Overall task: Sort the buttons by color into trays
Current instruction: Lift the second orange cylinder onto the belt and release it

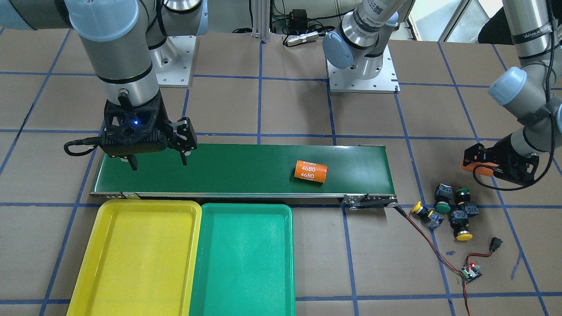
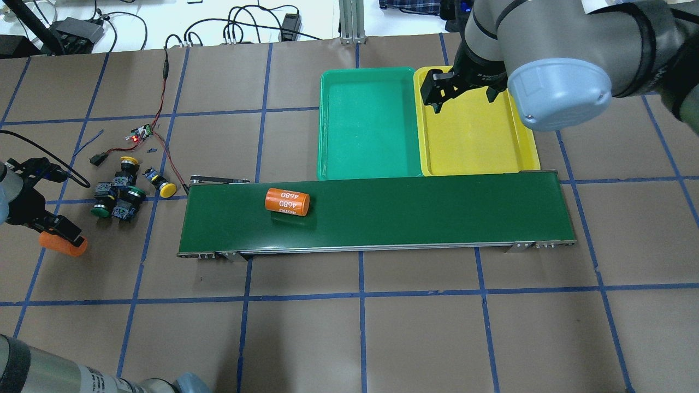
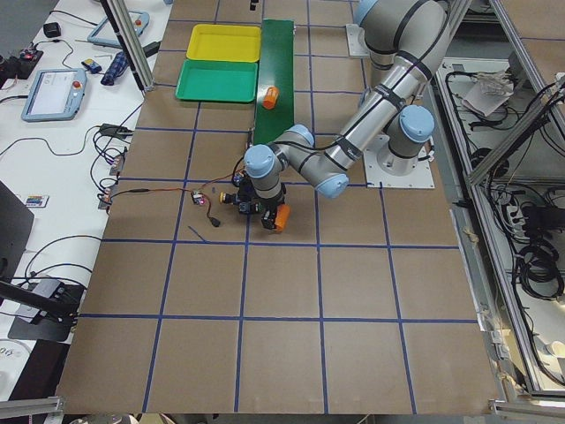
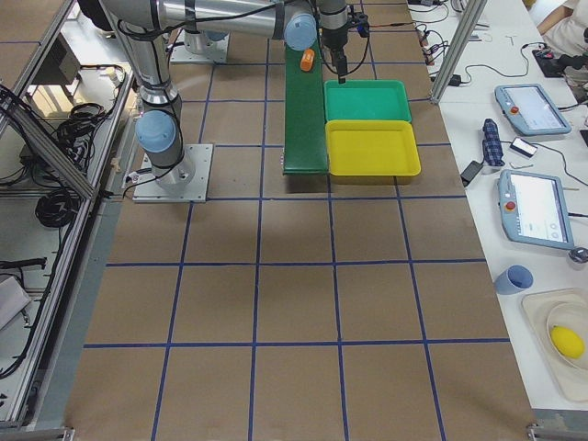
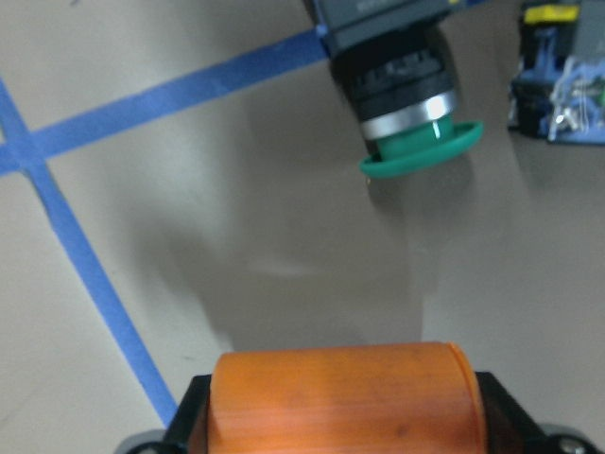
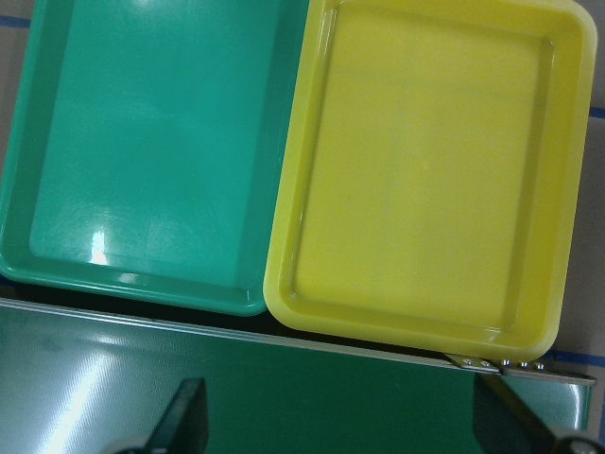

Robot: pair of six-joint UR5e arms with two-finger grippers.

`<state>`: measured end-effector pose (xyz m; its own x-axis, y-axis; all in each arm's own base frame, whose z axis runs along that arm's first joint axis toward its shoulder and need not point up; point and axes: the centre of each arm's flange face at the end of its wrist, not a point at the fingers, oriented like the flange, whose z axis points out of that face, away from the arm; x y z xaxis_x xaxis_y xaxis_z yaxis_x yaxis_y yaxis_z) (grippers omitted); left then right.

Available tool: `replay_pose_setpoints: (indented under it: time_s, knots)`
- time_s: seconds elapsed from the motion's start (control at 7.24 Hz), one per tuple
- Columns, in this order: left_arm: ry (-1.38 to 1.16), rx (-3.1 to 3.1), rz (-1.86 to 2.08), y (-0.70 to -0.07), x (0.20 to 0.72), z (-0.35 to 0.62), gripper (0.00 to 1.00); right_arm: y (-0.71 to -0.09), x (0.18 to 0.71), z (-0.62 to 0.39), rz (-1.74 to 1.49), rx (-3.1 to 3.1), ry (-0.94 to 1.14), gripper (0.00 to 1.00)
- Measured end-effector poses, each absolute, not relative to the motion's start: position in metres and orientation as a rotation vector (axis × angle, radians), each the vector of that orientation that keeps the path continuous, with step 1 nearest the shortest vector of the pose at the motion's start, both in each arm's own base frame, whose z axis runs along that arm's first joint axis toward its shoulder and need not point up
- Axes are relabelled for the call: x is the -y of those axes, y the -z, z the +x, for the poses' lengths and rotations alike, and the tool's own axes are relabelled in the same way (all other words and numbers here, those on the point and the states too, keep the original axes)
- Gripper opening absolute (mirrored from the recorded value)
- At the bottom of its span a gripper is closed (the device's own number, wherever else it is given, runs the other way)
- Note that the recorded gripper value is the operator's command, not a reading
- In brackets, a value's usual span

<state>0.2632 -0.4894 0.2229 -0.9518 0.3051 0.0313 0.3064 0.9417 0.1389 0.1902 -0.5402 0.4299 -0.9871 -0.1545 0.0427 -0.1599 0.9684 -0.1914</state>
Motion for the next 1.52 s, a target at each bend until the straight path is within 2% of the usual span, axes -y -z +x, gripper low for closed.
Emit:
replay_pose_setpoints:
  time_s: [0.28,0.55,0.97,1.38,1.52]
  knots:
    - [0.100,3.064,-0.352,-0.283,0.530,0.225,0.00,-0.429,0.538,0.190,0.241,3.086,-0.295,1.00]
    - [0.065,3.059,-0.224,-0.318,0.569,0.131,0.00,-0.432,0.535,0.189,0.236,3.076,-0.295,1.00]
    - [0.138,3.054,-0.214,-0.304,0.578,-0.012,0.00,-0.437,0.531,0.195,0.132,3.099,-0.311,1.00]
    - [0.248,3.039,-0.251,-0.275,0.547,-0.047,0.00,-0.445,0.530,0.200,0.109,3.107,-0.341,1.00]
    - [0.272,3.034,-0.255,-0.269,0.539,-0.049,0.23,-0.447,0.530,0.200,0.109,3.106,-0.351,1.00]
